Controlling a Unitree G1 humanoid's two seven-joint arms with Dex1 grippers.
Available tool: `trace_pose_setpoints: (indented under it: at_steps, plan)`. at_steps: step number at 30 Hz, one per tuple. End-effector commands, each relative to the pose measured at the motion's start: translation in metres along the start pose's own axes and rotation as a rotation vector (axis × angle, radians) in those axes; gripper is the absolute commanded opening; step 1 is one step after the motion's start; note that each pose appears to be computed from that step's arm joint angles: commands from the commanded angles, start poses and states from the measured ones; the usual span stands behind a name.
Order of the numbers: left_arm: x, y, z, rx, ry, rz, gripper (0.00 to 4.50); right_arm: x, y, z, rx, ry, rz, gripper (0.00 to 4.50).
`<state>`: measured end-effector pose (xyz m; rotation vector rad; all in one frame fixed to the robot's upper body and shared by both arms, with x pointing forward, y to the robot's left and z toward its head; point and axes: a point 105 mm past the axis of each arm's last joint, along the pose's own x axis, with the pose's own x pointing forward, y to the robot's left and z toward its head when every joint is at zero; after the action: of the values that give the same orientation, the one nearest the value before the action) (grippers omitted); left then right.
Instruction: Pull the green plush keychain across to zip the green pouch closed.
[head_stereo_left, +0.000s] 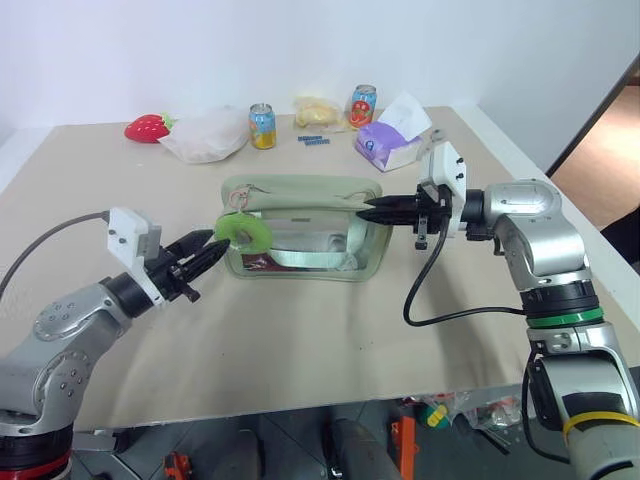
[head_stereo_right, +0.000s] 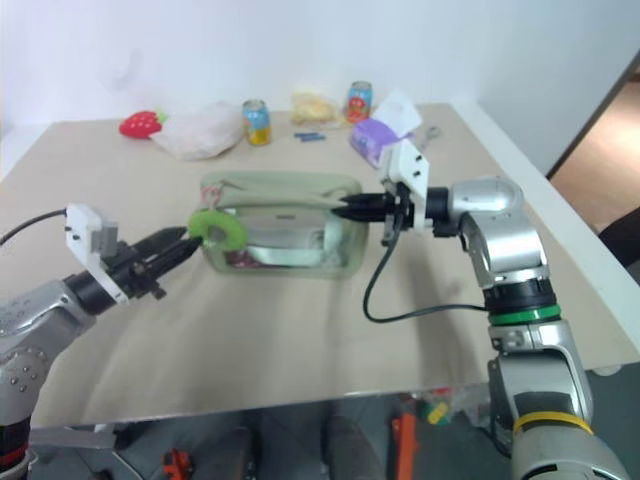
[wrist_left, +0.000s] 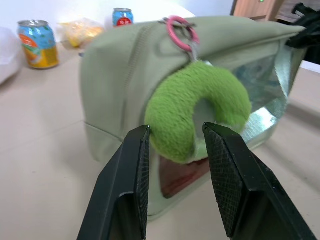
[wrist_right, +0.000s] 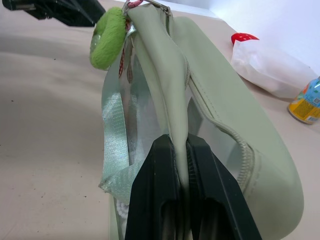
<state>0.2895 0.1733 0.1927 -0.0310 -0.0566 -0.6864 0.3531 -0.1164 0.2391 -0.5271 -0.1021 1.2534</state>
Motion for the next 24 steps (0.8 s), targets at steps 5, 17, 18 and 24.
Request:
trace_pose_setpoints:
  at_steps: [5,17,18,24]
  plan:
    - [0.005,-0.001,0.001,-0.005,-0.003,0.001,0.03,0.002,-0.003,0.014,-0.042,-0.035,-0.001,0.00]
    - [0.006,0.004,0.011,-0.029,-0.035,-0.012,0.03,0.002,-0.003,0.013,-0.041,-0.035,0.006,0.00]
    - [0.005,0.003,0.012,-0.045,-0.043,-0.013,0.03,0.002,-0.003,0.013,-0.041,-0.035,0.006,0.00]
    - [-0.001,-0.006,0.005,-0.068,-0.017,-0.030,1.84,0.002,-0.001,0.013,-0.039,-0.036,0.008,0.00]
